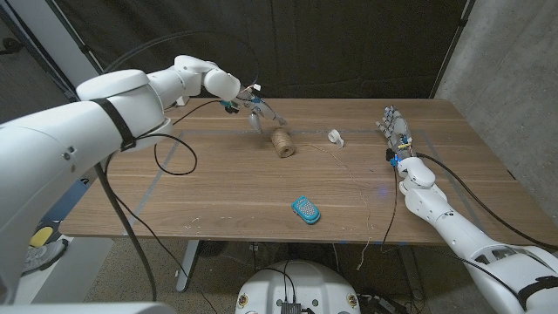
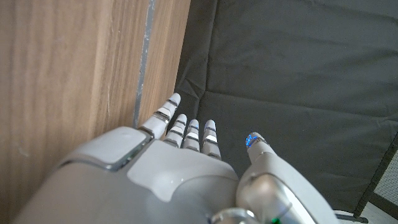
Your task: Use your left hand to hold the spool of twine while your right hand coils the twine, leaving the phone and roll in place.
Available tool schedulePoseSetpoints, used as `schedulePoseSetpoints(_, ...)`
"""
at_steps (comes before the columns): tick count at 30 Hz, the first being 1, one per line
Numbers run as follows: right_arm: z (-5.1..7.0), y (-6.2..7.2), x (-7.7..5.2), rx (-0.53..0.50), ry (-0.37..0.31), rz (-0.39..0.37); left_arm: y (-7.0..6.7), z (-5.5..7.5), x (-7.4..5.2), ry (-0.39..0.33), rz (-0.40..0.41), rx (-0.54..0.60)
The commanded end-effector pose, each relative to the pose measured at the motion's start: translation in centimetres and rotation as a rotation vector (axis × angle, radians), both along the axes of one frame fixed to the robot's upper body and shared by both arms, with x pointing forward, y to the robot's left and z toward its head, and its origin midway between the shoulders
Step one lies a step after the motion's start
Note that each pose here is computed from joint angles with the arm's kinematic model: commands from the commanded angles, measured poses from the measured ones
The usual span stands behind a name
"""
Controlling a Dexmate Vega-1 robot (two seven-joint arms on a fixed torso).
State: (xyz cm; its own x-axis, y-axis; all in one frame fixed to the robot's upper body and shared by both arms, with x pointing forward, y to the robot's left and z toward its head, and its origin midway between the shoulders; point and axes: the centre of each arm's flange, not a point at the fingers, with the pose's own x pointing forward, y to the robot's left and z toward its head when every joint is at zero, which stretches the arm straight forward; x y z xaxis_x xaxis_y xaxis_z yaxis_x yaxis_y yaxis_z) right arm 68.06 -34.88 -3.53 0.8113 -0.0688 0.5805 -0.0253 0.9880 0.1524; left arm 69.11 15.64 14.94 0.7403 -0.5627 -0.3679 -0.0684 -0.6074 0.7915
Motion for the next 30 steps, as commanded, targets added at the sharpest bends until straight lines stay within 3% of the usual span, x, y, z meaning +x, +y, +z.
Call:
schedulePoseSetpoints(1,-0.4,-0.6,0.1,0.013,0.005,-0.004,-1.0,-0.2,0.3,-0.034,-0.009,0.03)
schedulePoseSetpoints(30,-1.8,-1.7,-0.3,0.046,0.015,-0.018,-2.7,-1.4,0.6,-0.049,-0.01,0.113)
